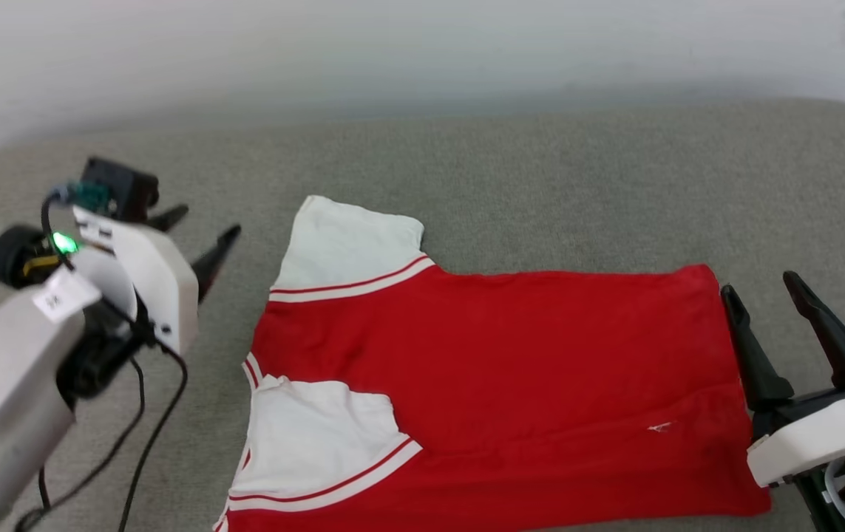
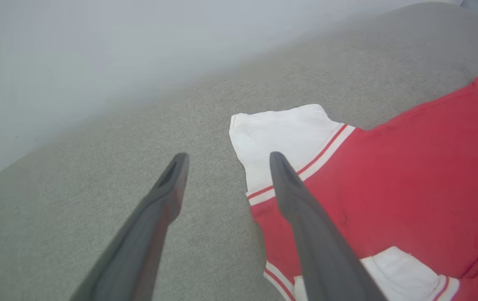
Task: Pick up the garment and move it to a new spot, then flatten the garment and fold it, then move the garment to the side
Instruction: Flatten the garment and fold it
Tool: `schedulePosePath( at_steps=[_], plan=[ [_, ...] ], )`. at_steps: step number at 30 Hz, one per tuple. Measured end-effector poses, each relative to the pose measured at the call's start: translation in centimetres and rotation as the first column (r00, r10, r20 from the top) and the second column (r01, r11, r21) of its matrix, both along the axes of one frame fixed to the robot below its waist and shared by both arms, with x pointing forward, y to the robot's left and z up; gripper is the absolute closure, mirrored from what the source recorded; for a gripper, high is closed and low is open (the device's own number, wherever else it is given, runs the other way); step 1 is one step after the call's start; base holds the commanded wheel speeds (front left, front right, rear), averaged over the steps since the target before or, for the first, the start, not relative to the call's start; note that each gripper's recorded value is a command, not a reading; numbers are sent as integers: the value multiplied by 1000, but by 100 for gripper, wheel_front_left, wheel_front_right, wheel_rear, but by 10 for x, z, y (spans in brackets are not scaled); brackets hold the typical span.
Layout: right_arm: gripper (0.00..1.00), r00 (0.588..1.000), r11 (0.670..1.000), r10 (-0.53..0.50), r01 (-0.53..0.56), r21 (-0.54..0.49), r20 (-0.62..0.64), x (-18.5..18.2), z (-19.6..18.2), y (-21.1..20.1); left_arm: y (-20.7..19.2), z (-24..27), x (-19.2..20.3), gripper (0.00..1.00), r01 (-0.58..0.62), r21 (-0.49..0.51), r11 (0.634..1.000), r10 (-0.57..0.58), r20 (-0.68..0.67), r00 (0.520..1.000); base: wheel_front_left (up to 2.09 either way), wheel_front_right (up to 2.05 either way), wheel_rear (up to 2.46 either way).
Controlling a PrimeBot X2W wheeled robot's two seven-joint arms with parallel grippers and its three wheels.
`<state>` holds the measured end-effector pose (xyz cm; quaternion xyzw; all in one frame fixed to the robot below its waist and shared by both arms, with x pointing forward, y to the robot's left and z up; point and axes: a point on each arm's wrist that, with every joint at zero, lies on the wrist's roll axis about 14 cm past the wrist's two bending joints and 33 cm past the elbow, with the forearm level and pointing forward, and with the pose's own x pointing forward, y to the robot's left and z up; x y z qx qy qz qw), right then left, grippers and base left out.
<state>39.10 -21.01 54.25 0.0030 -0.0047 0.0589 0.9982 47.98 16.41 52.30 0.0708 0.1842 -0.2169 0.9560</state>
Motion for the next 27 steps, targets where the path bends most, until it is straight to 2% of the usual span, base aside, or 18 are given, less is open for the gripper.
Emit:
schedulePosePath(
  at_steps=[6, 7, 8, 13, 17, 22, 25, 27],
  plan=[
    [0, 1000, 1000, -6, 6, 2, 6, 9, -4, 7, -11, 7, 57, 0, 18, 27, 999, -18, -10, 1000, 0, 0, 0],
    [0, 1000, 1000, -15, 15, 1, 5, 16, -8, 6, -24, -4, 79, 0, 44, 43, 998, -41, -75, 996, 0, 0, 0],
    [0, 1000, 1000, -20, 20, 2, -2, 18, -11, 5, -29, -12, 85, 0, 56, 53, 997, -50, -112, 993, 0, 0, 0],
    [0, 999, 999, -34, 34, -1, -40, 26, -27, 2, -49, -45, 102, 0, 118, 93, 989, -86, -296, 951, 0, 0, 0],
    [0, 997, 999, -48, 47, -13, -67, 33, -38, -4, -57, -75, 108, 0, 172, 153, 973, -92, -426, 900, 0, 0, 0],
    [0, 993, 998, -62, 60, -24, -97, 40, -52, -9, -57, -108, 115, 0, 198, 192, 961, -67, -534, 843, 0, 0, 0],
    [0, 991, 997, -70, 67, -26, -111, 43, -60, -12, -50, -133, 113, 0, 222, 248, 943, -36, -587, 809, 0, 0, 0],
    [0, 989, 997, -76, 74, -28, -125, 44, -66, -13, -51, -143, 113, 0, 224, 239, 945, -35, -607, 794, 0, 0, 0]
  ],
)
